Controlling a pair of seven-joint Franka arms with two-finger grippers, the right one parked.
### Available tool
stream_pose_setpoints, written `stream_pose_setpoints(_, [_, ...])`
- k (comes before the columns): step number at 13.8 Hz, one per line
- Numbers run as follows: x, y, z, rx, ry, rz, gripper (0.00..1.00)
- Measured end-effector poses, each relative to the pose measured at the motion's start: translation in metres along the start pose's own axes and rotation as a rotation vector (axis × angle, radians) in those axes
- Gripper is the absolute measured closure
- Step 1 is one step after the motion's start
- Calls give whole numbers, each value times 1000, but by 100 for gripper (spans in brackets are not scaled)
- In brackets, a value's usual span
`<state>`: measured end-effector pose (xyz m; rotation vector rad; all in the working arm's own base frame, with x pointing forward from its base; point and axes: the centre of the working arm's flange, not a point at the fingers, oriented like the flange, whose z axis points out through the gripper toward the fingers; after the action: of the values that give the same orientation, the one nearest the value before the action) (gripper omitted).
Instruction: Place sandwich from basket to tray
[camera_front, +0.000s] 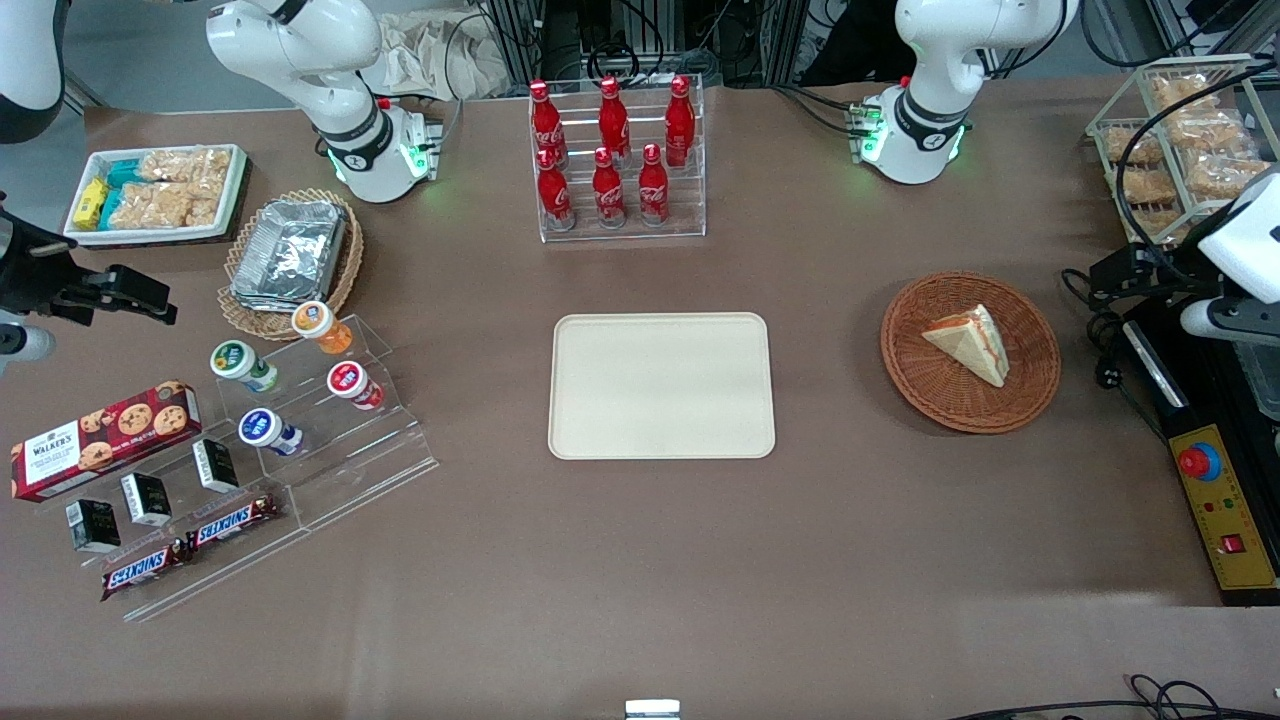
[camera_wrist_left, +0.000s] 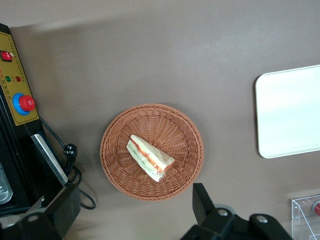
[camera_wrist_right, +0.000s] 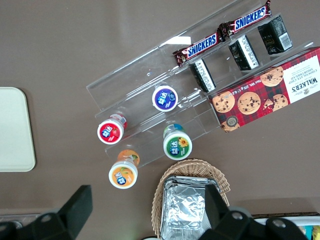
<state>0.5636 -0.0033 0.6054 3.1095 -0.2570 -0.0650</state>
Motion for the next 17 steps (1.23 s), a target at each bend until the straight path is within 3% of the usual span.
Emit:
stream_pose_setpoints(8, [-1, 0, 2, -2, -11, 0, 0])
stream_pose_setpoints(12, [-8, -1, 11, -4, -87, -18, 0])
stream_pose_setpoints(17, [-16, -6, 43, 17, -162, -184, 0])
